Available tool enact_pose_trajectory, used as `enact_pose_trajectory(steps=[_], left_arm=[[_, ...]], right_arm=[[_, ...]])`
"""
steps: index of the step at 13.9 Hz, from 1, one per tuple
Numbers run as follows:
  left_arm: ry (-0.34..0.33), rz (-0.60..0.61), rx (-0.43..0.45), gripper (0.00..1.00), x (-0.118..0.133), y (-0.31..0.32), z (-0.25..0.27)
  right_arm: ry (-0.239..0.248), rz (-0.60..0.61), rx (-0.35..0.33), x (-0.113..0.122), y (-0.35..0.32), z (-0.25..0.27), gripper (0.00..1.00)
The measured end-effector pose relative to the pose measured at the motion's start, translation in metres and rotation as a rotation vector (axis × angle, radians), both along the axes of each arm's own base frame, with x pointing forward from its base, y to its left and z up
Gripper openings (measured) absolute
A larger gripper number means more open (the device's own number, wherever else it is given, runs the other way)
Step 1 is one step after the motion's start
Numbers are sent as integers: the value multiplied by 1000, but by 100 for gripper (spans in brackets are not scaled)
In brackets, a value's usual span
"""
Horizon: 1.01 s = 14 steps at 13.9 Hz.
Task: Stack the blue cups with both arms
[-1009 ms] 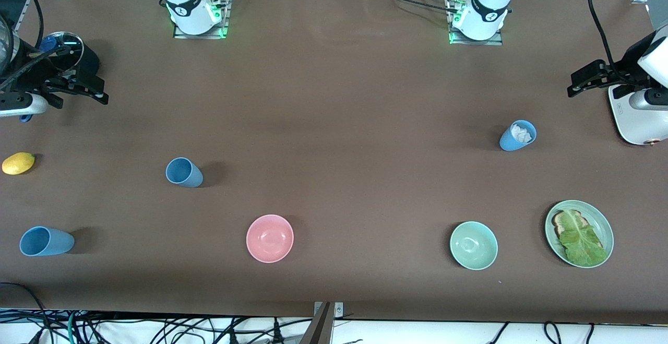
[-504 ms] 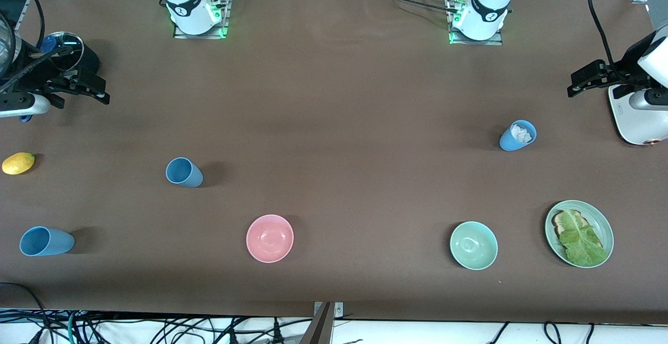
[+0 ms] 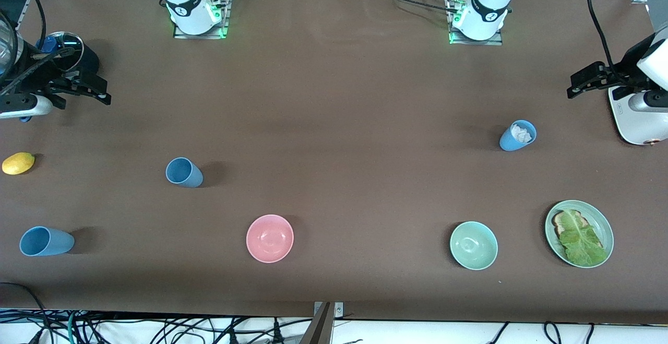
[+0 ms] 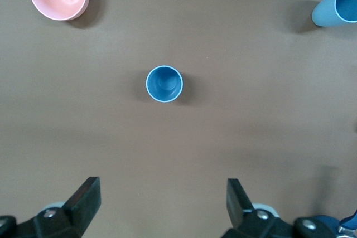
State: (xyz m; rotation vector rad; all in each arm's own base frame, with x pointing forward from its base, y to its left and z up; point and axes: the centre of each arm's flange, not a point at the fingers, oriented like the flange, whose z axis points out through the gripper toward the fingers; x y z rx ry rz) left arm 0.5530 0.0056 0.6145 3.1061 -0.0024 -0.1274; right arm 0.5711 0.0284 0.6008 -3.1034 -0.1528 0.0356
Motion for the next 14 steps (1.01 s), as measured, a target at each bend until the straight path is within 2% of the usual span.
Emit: enact_pose_trajectory(steps=[2,11,14], left_arm=[[-12,2,0,100,0,1,6],[10,5,1,100,8,3,-7],[10,-26,-1,100,8,-15,-7]], right_arm=[[0,0,0,0,0,0,100],[1,0,0,0,0,-1,100],[2,0,-1,0,0,-1,100]])
